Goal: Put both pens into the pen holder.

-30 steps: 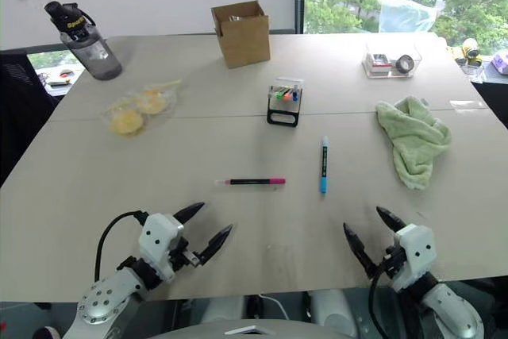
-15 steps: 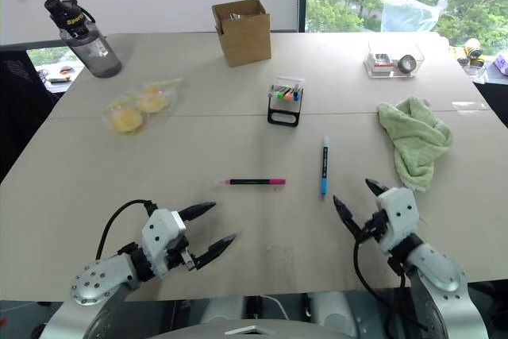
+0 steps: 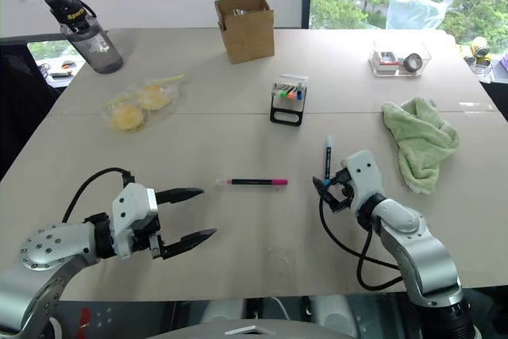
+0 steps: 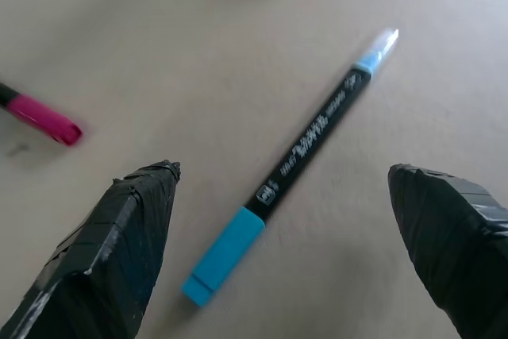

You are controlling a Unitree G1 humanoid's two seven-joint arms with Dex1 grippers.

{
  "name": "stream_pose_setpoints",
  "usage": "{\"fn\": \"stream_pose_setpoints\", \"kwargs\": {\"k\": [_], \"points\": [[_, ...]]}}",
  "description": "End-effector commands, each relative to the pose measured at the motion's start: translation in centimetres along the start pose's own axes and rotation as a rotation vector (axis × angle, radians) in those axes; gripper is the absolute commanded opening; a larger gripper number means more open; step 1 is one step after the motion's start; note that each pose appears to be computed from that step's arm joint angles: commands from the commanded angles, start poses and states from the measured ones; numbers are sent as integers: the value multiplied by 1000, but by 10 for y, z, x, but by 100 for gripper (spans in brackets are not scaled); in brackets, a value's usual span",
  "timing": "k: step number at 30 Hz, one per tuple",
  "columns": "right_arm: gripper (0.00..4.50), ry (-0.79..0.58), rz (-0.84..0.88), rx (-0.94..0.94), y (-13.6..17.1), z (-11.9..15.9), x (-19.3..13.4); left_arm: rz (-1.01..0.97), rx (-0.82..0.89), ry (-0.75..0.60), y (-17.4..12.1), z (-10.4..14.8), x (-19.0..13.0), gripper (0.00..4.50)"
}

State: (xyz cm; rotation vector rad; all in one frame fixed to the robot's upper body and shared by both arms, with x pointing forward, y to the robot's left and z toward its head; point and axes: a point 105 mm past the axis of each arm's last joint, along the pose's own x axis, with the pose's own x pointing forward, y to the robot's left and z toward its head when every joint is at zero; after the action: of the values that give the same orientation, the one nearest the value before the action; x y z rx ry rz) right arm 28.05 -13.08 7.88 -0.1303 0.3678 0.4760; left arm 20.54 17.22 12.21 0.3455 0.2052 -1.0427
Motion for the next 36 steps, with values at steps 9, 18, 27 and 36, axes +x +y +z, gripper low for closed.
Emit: {"fn": "stream_pose_setpoints", "kwargs": {"k": [9,18,27,36], "points": [[289,99,-11,17,9,-10,-3,12,-27,-53,1,16,7,450],[3,122,-65,12,7,-14,-8,10,-82,-103,-3,18,23,450],[3,-24,-71,41,8,4,-9,38,-184,-195,5,32,36,450],[3,-446,225,-179,46,57,-37,22,-563,-524,18,80,59,450]]}}
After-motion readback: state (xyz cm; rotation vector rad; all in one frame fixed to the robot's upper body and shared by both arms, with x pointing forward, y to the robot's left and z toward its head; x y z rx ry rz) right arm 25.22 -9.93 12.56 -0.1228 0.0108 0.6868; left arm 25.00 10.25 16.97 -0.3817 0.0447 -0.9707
